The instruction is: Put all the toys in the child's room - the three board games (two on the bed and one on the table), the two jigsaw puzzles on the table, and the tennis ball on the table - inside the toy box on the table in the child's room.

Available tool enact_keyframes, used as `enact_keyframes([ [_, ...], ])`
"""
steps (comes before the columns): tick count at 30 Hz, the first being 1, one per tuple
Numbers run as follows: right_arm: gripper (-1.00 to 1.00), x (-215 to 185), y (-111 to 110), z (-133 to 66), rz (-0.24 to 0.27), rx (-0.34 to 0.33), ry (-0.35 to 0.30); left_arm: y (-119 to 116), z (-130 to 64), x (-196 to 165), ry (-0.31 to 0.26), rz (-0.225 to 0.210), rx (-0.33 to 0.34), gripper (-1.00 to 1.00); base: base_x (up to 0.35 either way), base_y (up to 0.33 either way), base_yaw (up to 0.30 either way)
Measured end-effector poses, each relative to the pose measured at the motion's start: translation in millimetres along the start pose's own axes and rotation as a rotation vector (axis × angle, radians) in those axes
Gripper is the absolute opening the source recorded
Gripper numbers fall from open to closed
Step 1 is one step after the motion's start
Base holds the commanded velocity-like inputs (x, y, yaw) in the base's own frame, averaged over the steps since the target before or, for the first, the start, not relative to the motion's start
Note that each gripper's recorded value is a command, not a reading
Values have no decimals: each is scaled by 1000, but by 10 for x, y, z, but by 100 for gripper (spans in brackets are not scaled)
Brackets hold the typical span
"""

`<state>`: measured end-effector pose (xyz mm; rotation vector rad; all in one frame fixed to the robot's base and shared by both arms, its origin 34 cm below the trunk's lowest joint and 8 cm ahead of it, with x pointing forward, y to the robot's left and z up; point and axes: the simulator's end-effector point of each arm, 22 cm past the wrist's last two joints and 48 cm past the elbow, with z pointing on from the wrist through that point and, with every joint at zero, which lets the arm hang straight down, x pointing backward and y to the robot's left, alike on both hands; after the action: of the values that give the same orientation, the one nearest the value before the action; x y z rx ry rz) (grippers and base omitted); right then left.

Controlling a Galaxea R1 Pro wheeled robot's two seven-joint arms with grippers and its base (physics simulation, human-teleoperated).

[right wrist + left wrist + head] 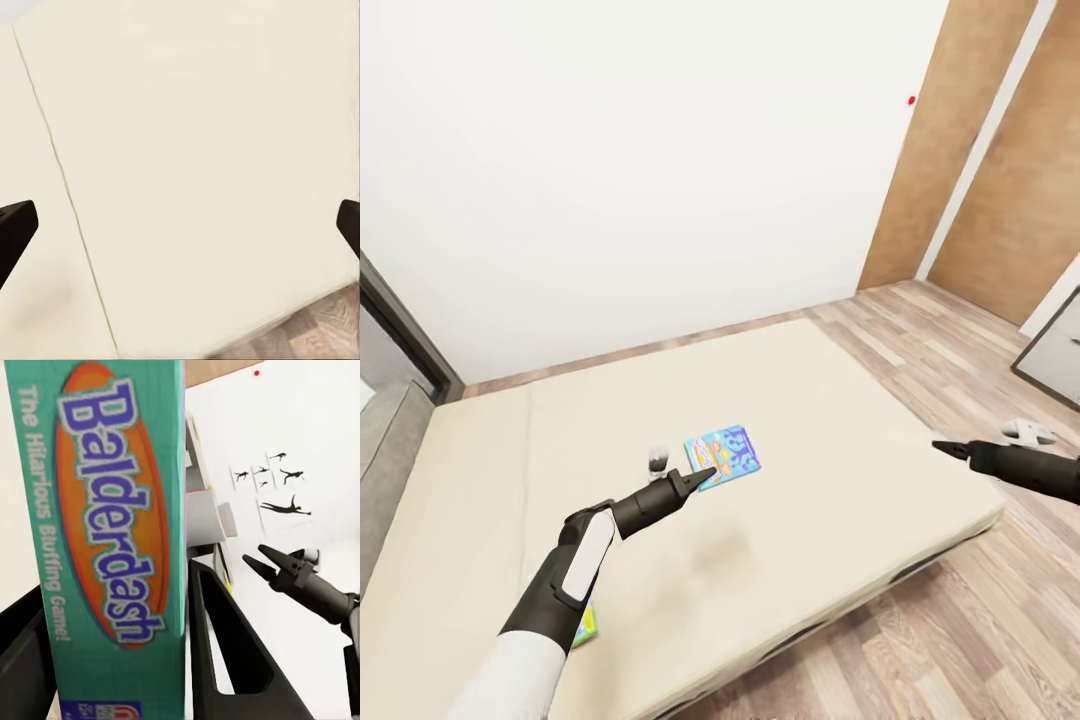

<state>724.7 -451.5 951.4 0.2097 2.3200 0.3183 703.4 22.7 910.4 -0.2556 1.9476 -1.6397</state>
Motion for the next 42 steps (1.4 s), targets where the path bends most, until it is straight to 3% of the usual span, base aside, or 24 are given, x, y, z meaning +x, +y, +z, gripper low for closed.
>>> enact_keyframes([
  [20,100,-76,201,-157,5,-27,-4,-275,-57,-214,-18,18,-1,-100,0,0,-268],
  [42,100,-241,463,-424,4,-62,-38,-648,-129,-281,-29,39,16,-100,0,0,-176],
])
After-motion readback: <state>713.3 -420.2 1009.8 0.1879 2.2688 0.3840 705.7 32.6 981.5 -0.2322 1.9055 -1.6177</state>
